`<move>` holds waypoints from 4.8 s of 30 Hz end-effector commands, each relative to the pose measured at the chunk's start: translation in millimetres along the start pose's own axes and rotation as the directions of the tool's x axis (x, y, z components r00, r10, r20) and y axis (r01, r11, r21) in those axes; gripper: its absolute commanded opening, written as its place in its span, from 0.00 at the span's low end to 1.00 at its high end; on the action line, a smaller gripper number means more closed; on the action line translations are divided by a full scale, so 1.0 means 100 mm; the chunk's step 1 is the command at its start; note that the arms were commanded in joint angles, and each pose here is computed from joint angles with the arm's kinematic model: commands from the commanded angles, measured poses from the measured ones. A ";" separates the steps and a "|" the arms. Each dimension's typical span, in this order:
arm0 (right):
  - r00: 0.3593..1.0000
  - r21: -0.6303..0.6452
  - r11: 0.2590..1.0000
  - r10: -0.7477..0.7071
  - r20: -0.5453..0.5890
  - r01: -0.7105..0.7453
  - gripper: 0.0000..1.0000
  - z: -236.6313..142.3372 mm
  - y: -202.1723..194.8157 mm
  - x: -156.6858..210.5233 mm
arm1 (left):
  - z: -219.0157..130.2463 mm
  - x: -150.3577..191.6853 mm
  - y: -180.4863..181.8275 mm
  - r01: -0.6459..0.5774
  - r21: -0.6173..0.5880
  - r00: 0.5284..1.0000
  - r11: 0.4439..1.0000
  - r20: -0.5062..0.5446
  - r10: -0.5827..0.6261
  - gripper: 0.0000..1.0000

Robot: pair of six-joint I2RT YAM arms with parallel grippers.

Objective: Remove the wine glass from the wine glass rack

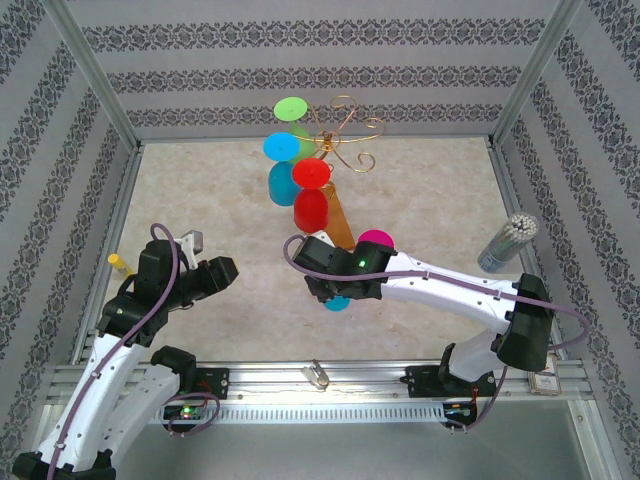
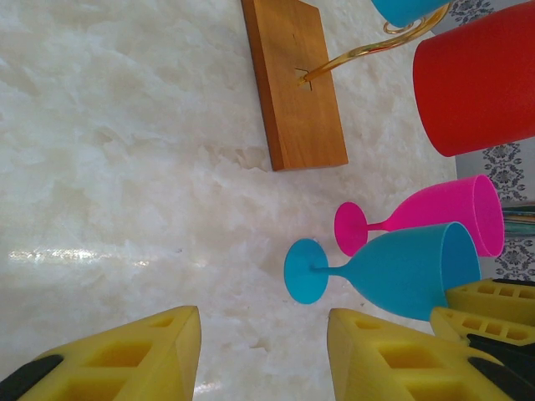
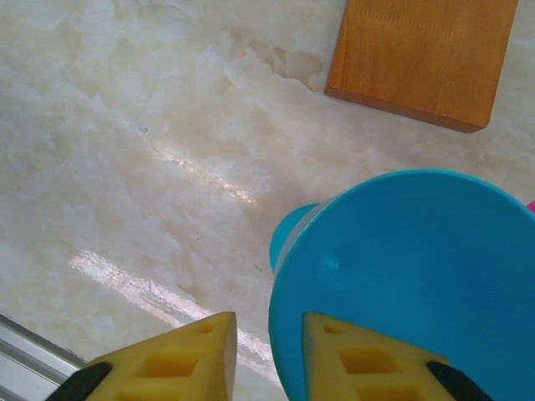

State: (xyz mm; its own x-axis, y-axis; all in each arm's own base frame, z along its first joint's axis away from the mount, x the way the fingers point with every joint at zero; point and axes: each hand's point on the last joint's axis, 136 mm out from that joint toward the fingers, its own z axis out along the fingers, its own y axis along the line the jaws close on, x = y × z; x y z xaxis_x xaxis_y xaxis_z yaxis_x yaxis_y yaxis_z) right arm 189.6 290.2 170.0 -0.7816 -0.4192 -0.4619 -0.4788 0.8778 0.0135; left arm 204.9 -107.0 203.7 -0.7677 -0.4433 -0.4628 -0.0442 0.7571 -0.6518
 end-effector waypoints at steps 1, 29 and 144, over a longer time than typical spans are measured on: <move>1.000 0.021 1.000 0.002 0.014 -0.002 0.29 -0.09 -0.04 -0.10 | 0.00 -0.09 -0.02 -0.027 0.007 0.999 1.000 0.036 0.027 0.45; 0.812 -0.541 0.813 0.456 0.364 -0.213 0.40 -2.09 -0.75 -1.22 | -0.31 -1.26 -1.43 -0.144 0.272 0.981 0.952 0.169 0.100 0.46; 0.678 -0.828 0.423 0.731 0.073 -0.367 0.00 -1.54 -0.75 -2.15 | 0.07 -1.63 -1.17 -0.039 0.325 0.990 0.945 0.139 -0.007 0.48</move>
State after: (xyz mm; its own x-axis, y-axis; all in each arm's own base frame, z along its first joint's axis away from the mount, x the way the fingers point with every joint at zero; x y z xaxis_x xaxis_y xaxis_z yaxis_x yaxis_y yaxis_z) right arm 333.3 281.2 383.9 -0.8599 0.3467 -0.3746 -0.2233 0.4045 0.8869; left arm 339.6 -129.4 338.4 -0.6959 -0.5001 -0.5154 0.1576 0.5938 -0.7890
